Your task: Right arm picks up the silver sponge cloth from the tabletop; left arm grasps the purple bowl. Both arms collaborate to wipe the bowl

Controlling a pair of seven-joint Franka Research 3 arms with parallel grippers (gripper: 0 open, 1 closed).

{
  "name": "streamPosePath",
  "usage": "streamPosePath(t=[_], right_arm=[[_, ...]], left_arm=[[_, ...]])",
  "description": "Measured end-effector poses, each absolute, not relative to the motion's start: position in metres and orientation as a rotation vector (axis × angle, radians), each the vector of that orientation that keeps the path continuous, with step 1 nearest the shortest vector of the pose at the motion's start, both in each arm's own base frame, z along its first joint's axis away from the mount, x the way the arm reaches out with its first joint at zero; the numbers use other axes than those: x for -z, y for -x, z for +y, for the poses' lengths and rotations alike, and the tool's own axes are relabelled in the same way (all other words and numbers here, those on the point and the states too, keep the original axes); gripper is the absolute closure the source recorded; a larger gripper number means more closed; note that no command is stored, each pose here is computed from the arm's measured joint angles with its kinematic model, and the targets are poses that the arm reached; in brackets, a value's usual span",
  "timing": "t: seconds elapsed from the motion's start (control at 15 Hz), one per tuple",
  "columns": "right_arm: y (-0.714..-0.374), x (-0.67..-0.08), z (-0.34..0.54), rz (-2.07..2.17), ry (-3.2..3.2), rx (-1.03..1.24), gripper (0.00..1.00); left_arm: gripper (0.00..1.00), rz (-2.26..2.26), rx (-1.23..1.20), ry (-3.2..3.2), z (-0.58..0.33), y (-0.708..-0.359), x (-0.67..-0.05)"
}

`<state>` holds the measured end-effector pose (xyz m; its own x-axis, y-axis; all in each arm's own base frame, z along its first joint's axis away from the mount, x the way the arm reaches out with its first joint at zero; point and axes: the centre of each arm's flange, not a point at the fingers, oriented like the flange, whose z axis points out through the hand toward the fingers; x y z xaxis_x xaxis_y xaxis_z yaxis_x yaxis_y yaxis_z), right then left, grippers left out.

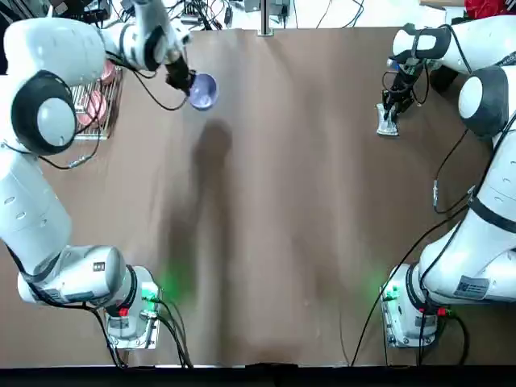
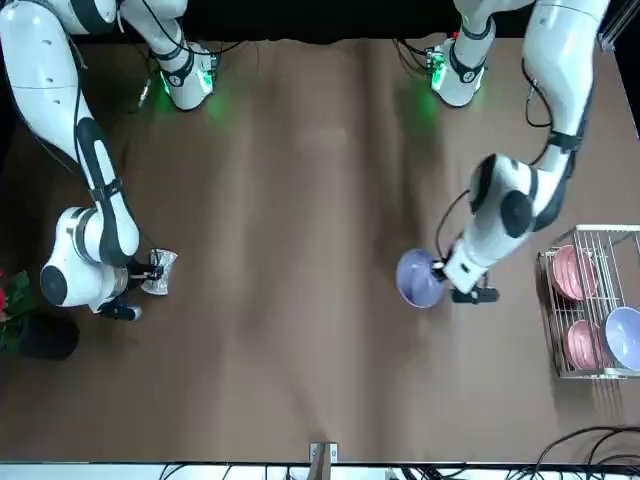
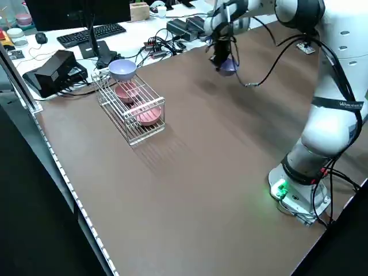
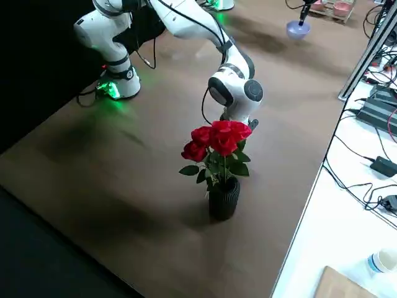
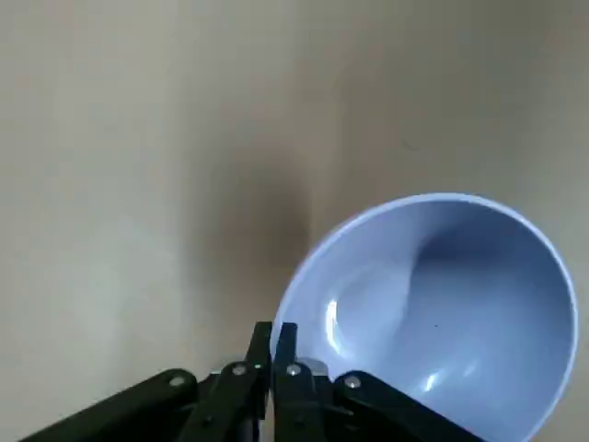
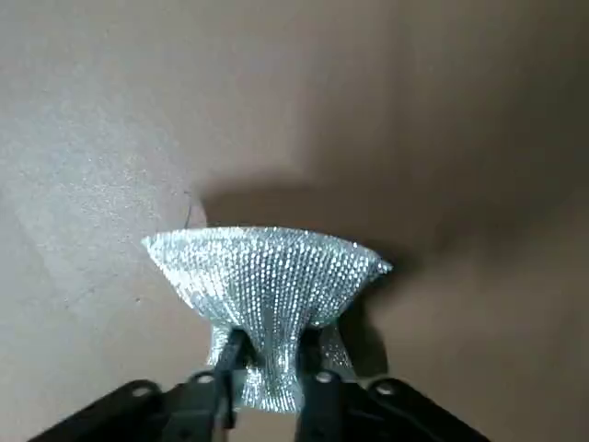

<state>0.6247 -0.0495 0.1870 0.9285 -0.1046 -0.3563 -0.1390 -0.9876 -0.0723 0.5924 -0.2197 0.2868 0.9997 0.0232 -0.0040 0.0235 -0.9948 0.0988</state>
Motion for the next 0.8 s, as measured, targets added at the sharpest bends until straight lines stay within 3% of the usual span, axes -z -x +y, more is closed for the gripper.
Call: streamPosePath(t=[0.07, 0.2, 0.4, 0.8], right_arm=[[-0.625, -0.187, -0.050, 0.189, 2.990, -0.545, 0.75], [-0.625, -0.187, -0.049, 0.191, 2.990, -0.546, 0.90], [-0.624, -0.186, -0.049, 0.213, 2.990, -0.551, 0.98], [-0.626, -0.205, -0.043, 0.205, 2.957, -0.679, 0.98]], left_arm=[[0.95, 0.052, 0.018, -3.039, -0.251, -0.583, -0.284], [0.95, 0.071, 0.037, -3.028, -0.307, -0.566, -0.278], [0.95, 0.107, 0.064, -3.005, -0.372, -0.555, -0.268], [0.95, 0.139, 0.100, -2.968, -0.464, -0.533, -0.242]])
